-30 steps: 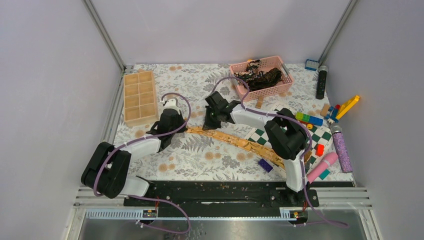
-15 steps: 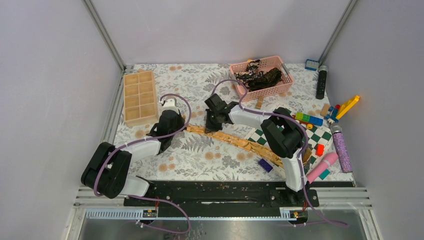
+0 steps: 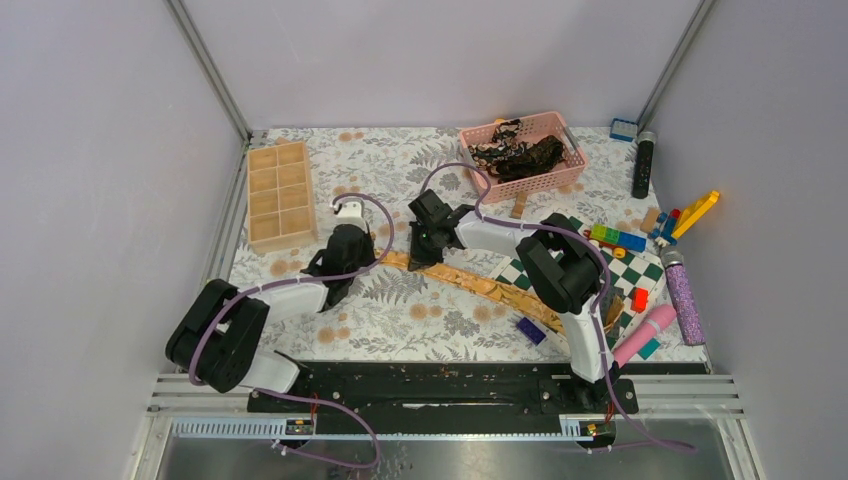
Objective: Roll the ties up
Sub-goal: Roll the tie at the center of the board.
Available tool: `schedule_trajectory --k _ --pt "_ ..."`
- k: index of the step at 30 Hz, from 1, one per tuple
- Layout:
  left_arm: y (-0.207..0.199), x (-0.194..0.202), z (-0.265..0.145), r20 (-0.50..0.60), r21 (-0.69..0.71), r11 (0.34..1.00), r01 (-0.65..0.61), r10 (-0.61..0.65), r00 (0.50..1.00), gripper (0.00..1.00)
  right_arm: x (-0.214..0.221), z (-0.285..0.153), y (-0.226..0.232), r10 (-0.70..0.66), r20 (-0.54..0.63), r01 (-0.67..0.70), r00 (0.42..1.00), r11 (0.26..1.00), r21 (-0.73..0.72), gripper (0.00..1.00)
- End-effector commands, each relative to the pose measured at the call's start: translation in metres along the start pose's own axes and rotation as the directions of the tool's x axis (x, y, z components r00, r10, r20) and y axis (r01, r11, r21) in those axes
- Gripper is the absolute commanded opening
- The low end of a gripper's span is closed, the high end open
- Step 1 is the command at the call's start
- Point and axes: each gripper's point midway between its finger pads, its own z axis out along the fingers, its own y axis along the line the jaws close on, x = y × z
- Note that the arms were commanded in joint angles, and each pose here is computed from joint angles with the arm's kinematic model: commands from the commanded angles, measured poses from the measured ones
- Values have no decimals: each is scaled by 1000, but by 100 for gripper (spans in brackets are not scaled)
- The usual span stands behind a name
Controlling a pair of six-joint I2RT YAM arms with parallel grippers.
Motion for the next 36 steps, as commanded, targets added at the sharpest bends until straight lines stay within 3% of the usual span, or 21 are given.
schedule_trajectory --k 1,16,22,36 --pt "-2 -6 3 26 -42 996 -78 80 996 2 -1 3 4 -19 -14 19 1000 999 -25 10" --pt "-11 22 5 -90 -151 956 -252 240 967 1 -20 -36 23 -45 72 51 996 994 -93 14" --pt "-11 29 4 -124 -158 953 -259 241 963 3 -29 -44 20 -13 100 25 995 993 -115 24" --pt "-25 36 6 -171 -84 959 -271 254 952 11 -35 -44 8 22 96 -11 995 993 -119 26"
